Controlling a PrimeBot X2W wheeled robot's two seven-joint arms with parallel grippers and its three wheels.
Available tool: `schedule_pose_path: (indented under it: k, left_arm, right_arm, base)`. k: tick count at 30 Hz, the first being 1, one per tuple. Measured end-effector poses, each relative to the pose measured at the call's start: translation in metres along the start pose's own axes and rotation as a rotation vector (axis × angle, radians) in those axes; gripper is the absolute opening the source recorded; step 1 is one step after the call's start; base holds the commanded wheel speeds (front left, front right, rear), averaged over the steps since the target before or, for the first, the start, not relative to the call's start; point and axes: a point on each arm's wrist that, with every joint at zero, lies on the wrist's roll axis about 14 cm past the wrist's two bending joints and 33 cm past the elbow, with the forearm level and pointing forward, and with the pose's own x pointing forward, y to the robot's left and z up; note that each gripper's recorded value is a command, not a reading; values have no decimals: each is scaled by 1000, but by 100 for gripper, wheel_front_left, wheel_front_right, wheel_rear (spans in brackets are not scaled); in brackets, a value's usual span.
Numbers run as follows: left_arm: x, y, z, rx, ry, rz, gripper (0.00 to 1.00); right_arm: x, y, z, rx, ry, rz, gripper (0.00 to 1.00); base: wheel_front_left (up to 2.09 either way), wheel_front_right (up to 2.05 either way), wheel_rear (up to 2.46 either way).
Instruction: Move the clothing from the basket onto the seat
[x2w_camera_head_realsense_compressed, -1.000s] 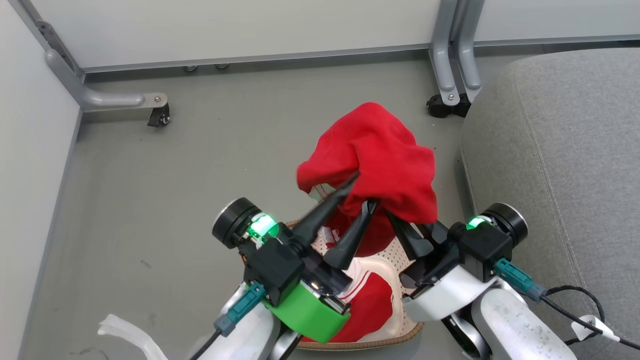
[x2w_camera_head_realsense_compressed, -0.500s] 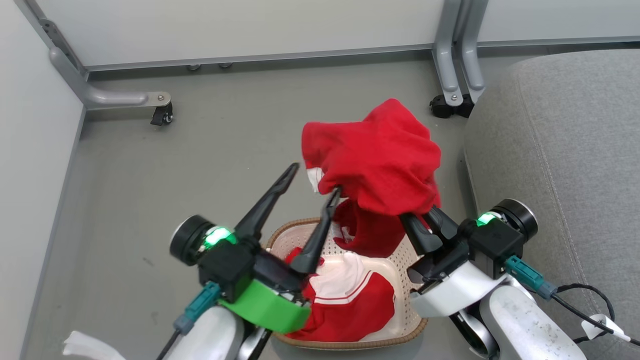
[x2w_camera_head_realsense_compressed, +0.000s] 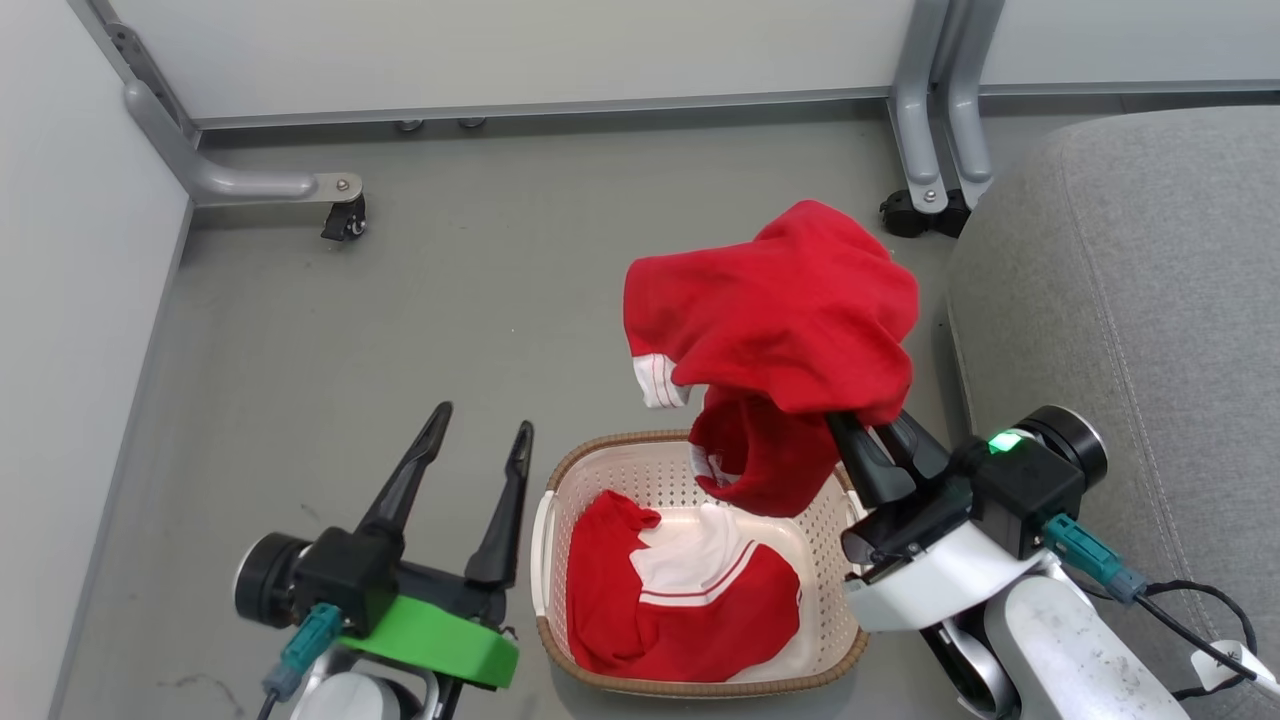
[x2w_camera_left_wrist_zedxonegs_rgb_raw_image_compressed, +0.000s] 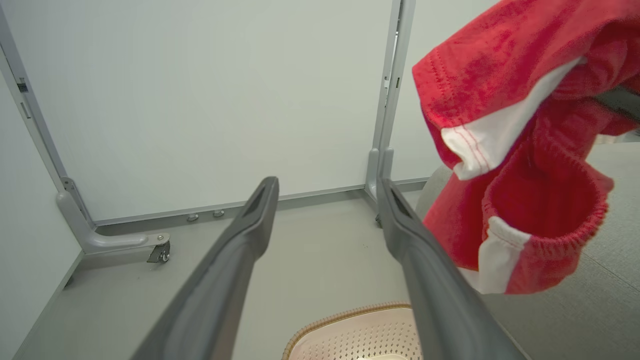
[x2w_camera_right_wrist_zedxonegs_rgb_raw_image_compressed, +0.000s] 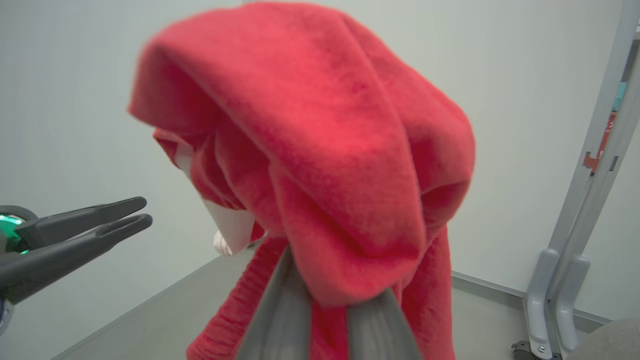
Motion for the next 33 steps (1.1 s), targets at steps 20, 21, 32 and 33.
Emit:
schedule_pose_path:
  k: [20, 21, 32, 33]
  left_arm:
    - [-36, 28, -42, -73, 121, 165, 100]
    - [-36, 27, -42, -75, 121, 163, 100]
    - [-28, 17, -43, -85, 122, 126, 100]
    - [-26, 15, -44, -86, 124, 118, 100]
  right_arm:
    - [-11, -10, 3, 4, -5, -60, 0]
    - [-11, -10, 4, 5, -6, -61, 0]
    - [-21, -27, 5, -9, -5, -120, 0]
    - [-22, -29, 6, -11, -4, -128, 0]
  base:
    - [0, 0, 0]
    - [0, 0, 0]
    - [0, 0, 0]
    - [0, 0, 0]
